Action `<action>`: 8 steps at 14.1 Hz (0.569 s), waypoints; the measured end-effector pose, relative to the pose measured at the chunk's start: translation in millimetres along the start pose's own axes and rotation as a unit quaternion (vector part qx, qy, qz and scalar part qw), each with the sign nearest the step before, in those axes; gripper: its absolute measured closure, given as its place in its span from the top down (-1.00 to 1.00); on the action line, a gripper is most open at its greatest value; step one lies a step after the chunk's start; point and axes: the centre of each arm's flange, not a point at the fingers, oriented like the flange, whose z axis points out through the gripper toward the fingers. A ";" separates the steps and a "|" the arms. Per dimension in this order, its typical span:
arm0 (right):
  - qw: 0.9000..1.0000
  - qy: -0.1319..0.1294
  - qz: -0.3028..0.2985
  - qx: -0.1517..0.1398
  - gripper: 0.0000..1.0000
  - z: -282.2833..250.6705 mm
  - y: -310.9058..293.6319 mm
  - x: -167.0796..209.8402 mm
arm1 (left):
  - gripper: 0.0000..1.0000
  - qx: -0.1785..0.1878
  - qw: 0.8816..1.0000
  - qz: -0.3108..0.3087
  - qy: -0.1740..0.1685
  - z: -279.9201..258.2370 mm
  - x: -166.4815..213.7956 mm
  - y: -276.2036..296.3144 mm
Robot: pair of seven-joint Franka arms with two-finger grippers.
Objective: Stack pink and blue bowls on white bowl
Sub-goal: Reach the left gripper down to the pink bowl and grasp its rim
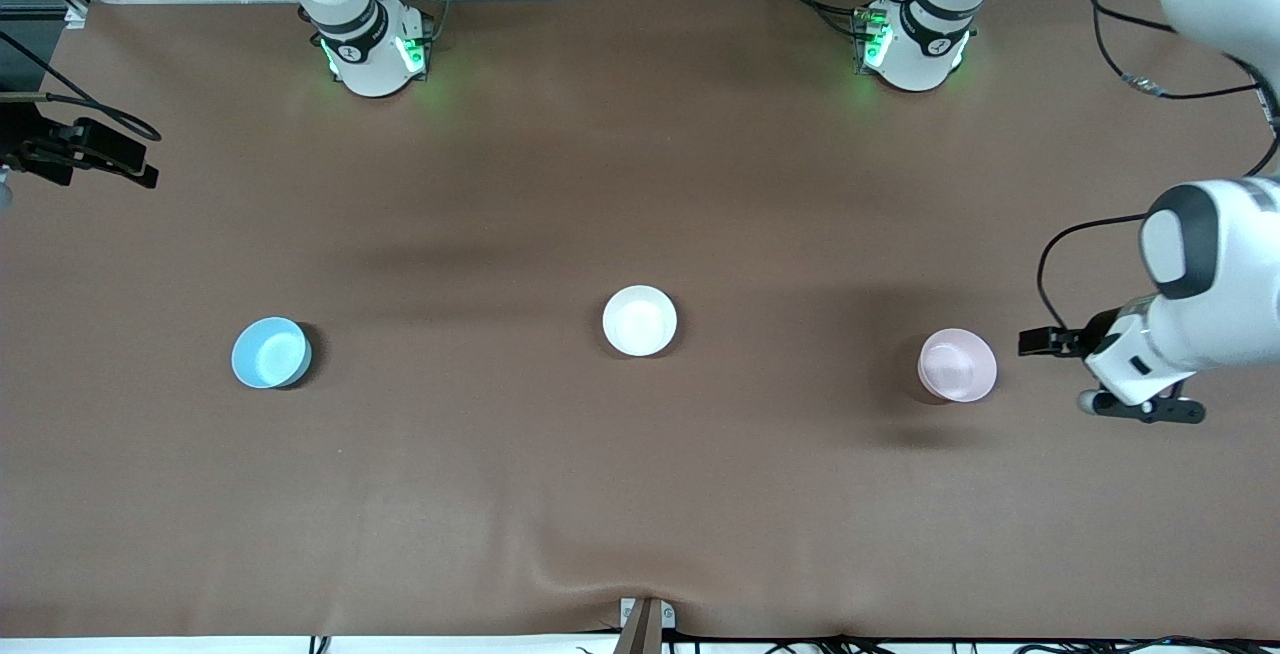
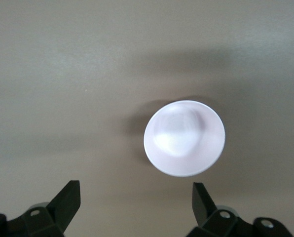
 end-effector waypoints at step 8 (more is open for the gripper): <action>1.000 -0.001 0.000 0.000 1.00 0.7 0.1 0.2 | 0.51 -0.001 1.000 0.008 0.011 79.2 -0.5 11.8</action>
